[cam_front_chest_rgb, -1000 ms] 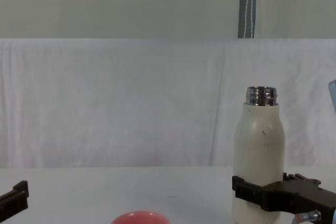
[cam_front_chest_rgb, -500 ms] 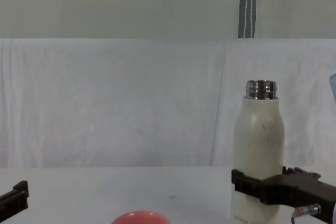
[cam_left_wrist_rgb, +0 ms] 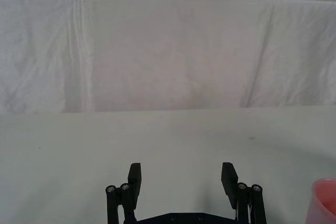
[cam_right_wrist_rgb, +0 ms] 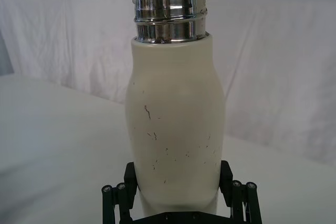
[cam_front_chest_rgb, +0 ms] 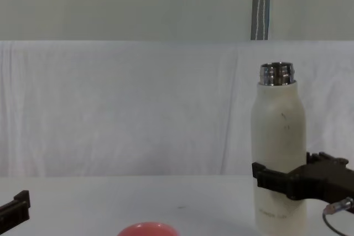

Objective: Grasp the thermos with one hand and pour water into the cup lid.

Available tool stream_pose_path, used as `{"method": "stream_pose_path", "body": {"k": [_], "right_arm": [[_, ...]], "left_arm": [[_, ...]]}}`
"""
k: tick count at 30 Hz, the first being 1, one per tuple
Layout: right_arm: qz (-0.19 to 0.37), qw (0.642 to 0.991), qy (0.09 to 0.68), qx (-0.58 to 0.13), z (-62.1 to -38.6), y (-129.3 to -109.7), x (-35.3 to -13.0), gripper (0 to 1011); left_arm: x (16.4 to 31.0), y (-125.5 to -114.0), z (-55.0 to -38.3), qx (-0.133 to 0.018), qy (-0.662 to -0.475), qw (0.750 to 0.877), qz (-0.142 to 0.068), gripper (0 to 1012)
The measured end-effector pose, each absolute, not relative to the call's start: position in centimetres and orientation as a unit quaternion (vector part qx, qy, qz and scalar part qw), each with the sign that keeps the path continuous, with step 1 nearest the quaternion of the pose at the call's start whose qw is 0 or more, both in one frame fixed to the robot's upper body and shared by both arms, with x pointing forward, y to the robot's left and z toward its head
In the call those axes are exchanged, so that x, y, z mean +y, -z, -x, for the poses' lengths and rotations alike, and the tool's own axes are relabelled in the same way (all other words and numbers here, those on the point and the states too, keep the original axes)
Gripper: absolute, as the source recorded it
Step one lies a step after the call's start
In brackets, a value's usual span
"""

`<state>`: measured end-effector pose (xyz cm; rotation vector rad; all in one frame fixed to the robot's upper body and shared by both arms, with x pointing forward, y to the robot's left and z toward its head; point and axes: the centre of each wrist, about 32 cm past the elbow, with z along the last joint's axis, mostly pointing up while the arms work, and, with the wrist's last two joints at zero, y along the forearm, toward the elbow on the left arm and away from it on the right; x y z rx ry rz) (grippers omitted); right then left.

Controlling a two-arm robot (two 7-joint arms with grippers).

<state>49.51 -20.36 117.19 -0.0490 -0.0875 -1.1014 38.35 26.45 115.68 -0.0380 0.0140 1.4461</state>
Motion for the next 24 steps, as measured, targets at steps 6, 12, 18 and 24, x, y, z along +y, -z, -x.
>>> {"method": "stream_pose_path", "body": {"k": [6,12,18,24], "right_arm": [[0.045,0.851,0.515,-0.091,-49.26,-117.64,-20.99,956],[0.07,0.85,0.501,-0.148,-49.07,-117.71,-21.27,956],[0.095,0.844,0.486,-0.207,-49.02,-117.58,-21.26,956],[0.124,0.829,0.474,-0.27,-49.0,-117.2,-21.27,956]], "left_arm": [[26.45,-115.68,-38.35,0.006,-0.662,0.75,0.017,1001],[26.45,-115.68,-38.35,0.006,-0.662,0.75,0.017,1001],[26.45,-115.68,-38.35,0.006,-0.662,0.75,0.017,1001],[26.45,-115.68,-38.35,0.006,-0.662,0.75,0.017,1001]]}}
